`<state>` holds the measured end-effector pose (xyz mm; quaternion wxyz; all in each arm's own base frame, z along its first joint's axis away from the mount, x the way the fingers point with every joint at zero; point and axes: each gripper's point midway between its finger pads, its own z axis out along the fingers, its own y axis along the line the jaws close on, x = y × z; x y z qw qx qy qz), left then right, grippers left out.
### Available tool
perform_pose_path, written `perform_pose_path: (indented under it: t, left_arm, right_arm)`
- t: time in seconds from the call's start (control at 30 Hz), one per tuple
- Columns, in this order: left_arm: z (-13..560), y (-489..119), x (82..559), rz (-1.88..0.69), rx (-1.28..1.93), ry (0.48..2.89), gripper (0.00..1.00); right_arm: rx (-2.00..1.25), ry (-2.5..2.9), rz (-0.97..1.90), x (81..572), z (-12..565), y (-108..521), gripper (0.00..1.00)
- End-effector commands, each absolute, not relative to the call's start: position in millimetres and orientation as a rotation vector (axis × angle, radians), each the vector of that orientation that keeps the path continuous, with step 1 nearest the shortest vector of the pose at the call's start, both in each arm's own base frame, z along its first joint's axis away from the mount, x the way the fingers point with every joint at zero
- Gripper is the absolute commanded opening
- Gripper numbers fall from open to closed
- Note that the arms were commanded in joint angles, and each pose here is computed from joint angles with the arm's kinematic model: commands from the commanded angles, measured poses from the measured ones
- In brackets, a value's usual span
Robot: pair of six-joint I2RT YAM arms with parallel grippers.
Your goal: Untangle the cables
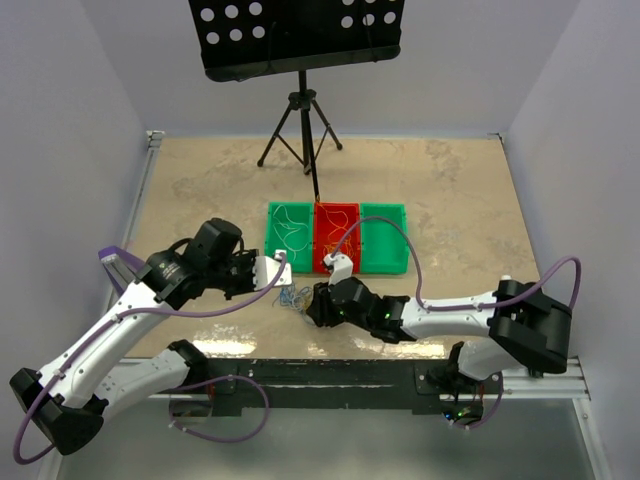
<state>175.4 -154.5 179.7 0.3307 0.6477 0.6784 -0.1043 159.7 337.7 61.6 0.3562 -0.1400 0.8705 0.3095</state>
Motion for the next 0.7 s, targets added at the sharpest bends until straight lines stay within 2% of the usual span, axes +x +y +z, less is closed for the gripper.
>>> perform_pose_path:
  t: [0.0,0.1,0.23,0.43,0.67]
  left_arm:
    - [183.6,-155.5,179.3,-0.258,1.675,1.750,0.00]
    - [183.7,-155.7,180.2,-0.257,1.673,1.750,0.00]
    - [184.2,-155.4,180.7,-0.253,1.672,1.750,0.00]
    - [183.7,-153.8,181.4,-0.241,1.673,1.753,0.00]
    - [159.9,-144.2,178.3,-0.203,1.707,1.783,0.00]
  right_arm:
    - [-0.351,2.180,0.858,164.5,85.5,354.7,0.39]
    - [-0.334,2.177,0.844,167.1,86.9,353.0,0.28]
    - [-0.307,2.155,0.842,170.5,97.0,351.1,0.00]
    - [-0.249,2.132,0.817,173.4,117.9,336.9,0.00]
    - [-0.038,1.925,0.832,183.5,242.1,278.9,0.00]
